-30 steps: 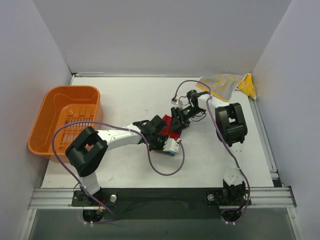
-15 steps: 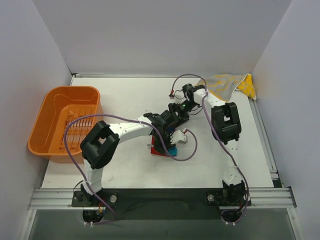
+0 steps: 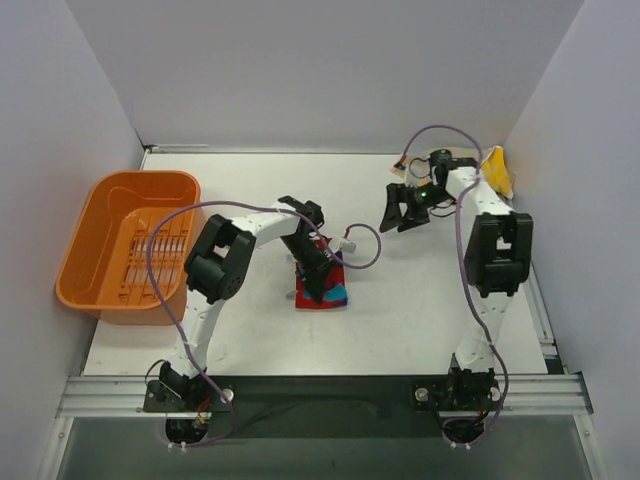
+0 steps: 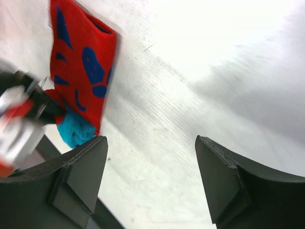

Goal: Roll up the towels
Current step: Roll the towel

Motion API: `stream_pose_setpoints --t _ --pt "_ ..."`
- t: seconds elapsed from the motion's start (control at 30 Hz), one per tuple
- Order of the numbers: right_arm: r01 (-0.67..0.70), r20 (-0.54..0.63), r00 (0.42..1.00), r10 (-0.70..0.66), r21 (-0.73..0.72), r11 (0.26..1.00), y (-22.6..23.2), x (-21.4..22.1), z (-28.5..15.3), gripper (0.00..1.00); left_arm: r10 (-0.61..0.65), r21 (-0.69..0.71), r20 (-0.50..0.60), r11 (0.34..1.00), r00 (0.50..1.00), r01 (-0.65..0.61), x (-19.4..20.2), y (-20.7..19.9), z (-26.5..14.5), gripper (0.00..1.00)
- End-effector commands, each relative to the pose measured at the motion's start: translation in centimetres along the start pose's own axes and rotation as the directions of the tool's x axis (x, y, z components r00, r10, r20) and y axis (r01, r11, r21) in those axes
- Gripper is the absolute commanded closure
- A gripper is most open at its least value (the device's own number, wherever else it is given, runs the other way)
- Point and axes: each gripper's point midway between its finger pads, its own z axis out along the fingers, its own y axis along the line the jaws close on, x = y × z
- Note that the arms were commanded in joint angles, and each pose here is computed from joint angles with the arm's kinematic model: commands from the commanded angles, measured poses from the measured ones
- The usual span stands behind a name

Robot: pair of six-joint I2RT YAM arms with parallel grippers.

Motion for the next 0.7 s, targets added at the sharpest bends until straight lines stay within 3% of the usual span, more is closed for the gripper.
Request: stream_pose_setpoints --t 0.0,0.17,0.33,0.5,0.57,0.67 --pt "0.148 0.1 0.985 -0.142 -0.054 0.987 4.8 1.0 -6.2 0.24 -0.101 0.076 -0.115 0.991 0.988 0.111 3.0 1.6 0.9 0.76" --pt "0.288 0.169 0.945 -0.279 -0.03 0.957 9.1 4.8 -9.0 0.23 -0.174 0.13 -0.12 0.973 0.977 0.189 3.2 2.6 1.1 0.73" --pt "0.457 0.12 0.882 -0.455 0.014 0.889 11.5 9.6 -8.7 0.25 -0.206 0.15 -0.167 0.961 0.964 0.231 4.0 3.4 1.1 0.71" --pt "0.669 0.08 0.74 -0.668 0.006 0.743 16.1 12.0 -7.1 0.27 -0.233 0.166 -0.192 0.95 0.953 0.265 4.0 4.0 1.4 0.7" --pt "0.758 0.012 0.652 -0.758 0.02 0.652 16.7 12.9 -4.8 0.26 -0.234 0.162 -0.197 0.95 0.952 0.267 3.9 4.4 1.4 0.69" --pt "0.821 -0.08 0.571 -0.817 0.055 0.569 15.9 13.3 -1.8 0.26 -0.234 0.161 -0.207 0.95 0.95 0.269 3.9 4.7 1.5 0.69"
